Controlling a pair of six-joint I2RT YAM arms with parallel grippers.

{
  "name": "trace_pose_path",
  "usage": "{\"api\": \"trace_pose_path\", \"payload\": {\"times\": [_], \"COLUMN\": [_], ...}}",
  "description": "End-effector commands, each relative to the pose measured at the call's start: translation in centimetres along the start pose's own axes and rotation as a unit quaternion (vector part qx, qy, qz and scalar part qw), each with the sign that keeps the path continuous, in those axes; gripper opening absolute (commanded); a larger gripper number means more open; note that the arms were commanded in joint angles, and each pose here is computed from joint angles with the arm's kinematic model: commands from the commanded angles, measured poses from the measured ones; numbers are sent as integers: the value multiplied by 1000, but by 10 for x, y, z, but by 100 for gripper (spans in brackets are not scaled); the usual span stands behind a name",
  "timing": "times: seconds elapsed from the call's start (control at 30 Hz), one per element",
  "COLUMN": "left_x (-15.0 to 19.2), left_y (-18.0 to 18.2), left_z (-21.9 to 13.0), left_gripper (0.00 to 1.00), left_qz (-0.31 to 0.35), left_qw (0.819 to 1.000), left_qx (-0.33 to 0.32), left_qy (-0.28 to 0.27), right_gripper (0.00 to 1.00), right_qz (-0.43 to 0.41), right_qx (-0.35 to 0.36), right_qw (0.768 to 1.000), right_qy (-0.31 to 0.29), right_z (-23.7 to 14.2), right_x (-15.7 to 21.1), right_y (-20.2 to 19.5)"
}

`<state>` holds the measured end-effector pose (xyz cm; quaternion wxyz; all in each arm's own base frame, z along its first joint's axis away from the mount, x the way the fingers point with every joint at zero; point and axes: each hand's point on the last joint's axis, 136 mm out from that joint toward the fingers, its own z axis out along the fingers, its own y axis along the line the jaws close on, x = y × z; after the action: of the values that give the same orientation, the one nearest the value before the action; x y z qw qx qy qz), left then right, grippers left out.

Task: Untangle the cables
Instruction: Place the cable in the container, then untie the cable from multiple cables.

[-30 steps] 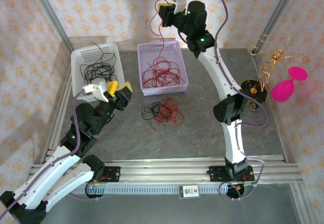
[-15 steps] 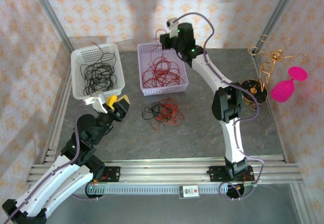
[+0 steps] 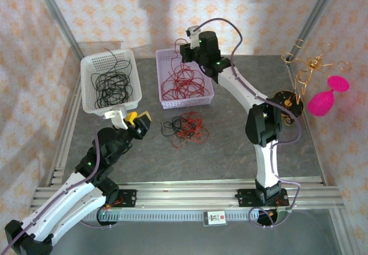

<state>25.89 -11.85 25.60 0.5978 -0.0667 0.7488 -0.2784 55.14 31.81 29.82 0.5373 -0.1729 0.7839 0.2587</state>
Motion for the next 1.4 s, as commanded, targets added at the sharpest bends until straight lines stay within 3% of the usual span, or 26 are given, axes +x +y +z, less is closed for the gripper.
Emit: {"api": "trace_pose_path", "payload": {"times": [0.0,0.4,0.47,0.53,0.67,0.9,1.07,1.2,1.37], "left_x": [5,34,40,47,56,63,75,91,113], "left_y": [-5,4,6,10,14,17,22,25,39], "left_z": [2,11,13,15,19,23,27,36,53], "left_gripper": [59,59,59,58,51,51,50,42,37], "left_qz": [-7,-15,-14,-14,-15,-19,-17,-21,-50], "left_qw": [1000,998,998,997,996,995,992,988,977], "left_qx": [13,4,0,-7,-14,-22,-29,-40,-92], "left_qy": [11,55,66,76,88,98,118,150,187], "right_gripper": [0,0,4,14,29,47,55,57,55], "right_qz": [22,57,51,40,-6,-2,-3,15,59], "right_qx": [39,67,70,70,75,70,68,79,87], "right_qw": [999,986,985,986,990,997,998,996,994], "right_qy": [30,141,146,145,119,29,-7,-21,-9], "right_z": [13,54,58,61,56,-4,-71,-121,-165], "right_x": [30,170,176,173,134,51,37,66,130], "right_y": [-23,-55,-55,-50,-23,2,11,6,-3]}}
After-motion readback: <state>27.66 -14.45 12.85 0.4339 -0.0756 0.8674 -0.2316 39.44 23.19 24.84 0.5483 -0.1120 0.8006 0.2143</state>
